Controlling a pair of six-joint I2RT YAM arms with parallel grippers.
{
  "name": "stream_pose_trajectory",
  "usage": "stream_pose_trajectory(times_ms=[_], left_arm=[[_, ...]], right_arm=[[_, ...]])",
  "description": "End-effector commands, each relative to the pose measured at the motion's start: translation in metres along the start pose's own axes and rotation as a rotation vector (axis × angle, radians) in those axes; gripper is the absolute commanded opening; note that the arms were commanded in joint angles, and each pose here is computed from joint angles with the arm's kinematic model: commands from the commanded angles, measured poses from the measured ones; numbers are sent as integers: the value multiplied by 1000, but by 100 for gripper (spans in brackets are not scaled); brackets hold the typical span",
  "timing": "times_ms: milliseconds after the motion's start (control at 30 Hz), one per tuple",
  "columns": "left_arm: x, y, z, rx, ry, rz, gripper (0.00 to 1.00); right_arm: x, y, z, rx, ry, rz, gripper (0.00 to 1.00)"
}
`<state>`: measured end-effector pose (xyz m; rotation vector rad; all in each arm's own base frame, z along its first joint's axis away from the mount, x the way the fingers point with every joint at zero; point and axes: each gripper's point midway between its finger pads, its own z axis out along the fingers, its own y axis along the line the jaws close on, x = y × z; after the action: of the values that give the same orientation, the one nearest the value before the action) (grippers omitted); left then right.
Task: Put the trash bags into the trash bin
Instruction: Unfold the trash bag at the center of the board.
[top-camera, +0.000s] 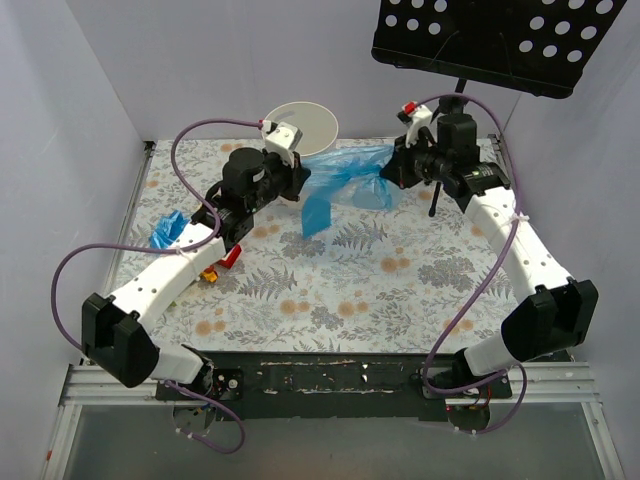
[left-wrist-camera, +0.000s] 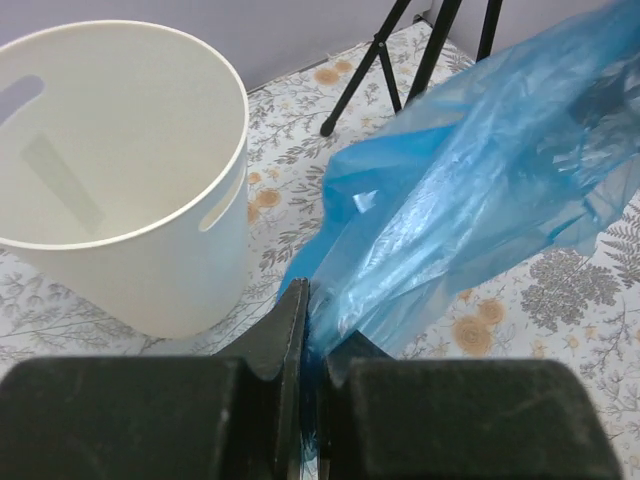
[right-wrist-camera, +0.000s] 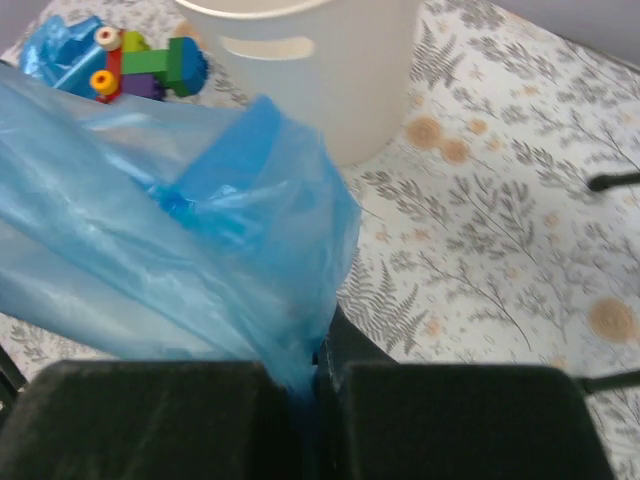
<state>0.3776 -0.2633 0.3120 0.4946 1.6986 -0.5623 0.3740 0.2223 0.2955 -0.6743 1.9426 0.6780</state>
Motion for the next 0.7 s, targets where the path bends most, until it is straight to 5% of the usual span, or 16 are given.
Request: stream_pose_trajectory(times_ms=[0,367,500,600,667], left_arm=[[-33,9,-27,-45,-36,93,0],[-46,0,-24,47,1,224,0],[-56,-28,-28,214,-19,305,0],[-52,-39,-27,286,-1,347,0],[-52,-41,-26,305,4,364,0]], right_arm=[[13,-23,-19,31,22,58,1],[33,-15,-29,-46,71,-23,1],[9,22,-37,-249,-20,-154,60],[-17,37,-43,-269,-123,-282,83],[-27,49,-39,-277,-149,-376,87]])
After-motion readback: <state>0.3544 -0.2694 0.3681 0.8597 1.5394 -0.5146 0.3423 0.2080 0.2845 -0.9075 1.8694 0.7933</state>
